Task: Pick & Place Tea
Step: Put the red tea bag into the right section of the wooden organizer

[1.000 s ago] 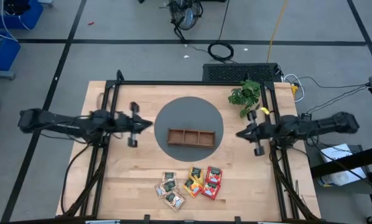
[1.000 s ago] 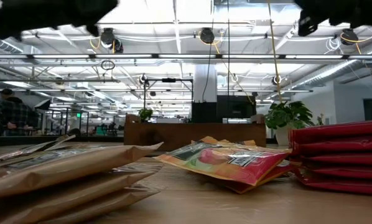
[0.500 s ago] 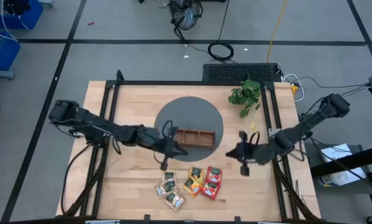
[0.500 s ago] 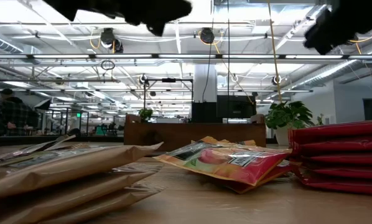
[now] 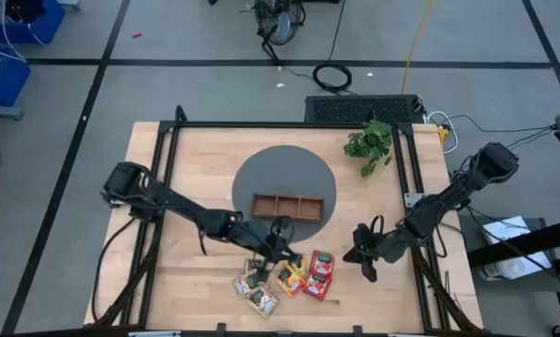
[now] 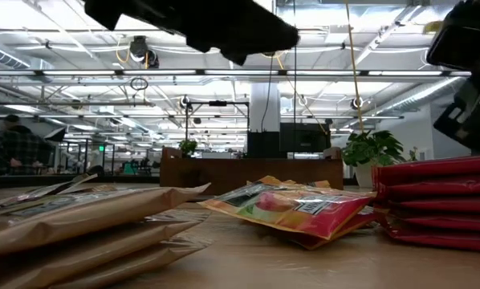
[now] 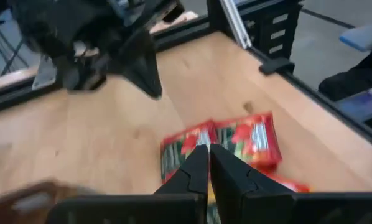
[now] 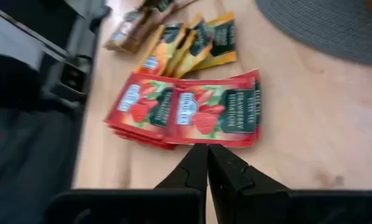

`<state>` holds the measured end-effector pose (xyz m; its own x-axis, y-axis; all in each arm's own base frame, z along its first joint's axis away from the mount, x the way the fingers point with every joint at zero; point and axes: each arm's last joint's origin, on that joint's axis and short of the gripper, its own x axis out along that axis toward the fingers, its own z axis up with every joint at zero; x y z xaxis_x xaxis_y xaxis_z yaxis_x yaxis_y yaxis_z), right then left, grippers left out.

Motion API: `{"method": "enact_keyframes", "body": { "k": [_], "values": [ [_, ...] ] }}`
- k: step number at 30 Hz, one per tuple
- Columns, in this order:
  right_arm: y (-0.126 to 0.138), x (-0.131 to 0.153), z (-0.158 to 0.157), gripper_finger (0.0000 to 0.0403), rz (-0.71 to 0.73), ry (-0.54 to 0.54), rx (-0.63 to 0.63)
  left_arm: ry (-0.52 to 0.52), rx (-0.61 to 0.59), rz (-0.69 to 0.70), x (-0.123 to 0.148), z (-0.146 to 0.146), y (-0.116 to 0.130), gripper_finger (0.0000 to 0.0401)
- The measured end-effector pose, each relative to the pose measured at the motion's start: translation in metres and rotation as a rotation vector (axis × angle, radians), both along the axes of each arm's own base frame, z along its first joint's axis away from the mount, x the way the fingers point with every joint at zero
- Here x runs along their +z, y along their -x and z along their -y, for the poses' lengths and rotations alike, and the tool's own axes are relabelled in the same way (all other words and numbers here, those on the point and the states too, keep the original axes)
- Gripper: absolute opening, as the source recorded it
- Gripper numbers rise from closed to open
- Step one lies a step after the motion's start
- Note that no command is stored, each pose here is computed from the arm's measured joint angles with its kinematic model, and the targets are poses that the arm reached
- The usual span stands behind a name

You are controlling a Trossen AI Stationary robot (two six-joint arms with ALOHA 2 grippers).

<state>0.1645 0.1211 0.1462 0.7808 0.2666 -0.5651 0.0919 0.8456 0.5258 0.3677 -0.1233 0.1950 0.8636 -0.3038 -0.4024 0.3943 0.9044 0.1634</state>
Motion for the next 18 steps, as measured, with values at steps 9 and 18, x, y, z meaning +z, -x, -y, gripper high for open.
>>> {"method": "enact_keyframes", "body": {
  "k": [9, 18],
  "values": [
    [0.002, -0.011, 0.003, 0.0079, 0.014, -0.023, -0.013, -0.06, 0.0, -0.107, -0.025, 0.006, -0.041, 0.0024],
    [-0.005, -0.023, 0.01, 0.0163, -0.052, -0.049, -0.11, -0.05, -0.018, -0.133, -0.029, 0.02, -0.056, 0.0035]
  ]
}}
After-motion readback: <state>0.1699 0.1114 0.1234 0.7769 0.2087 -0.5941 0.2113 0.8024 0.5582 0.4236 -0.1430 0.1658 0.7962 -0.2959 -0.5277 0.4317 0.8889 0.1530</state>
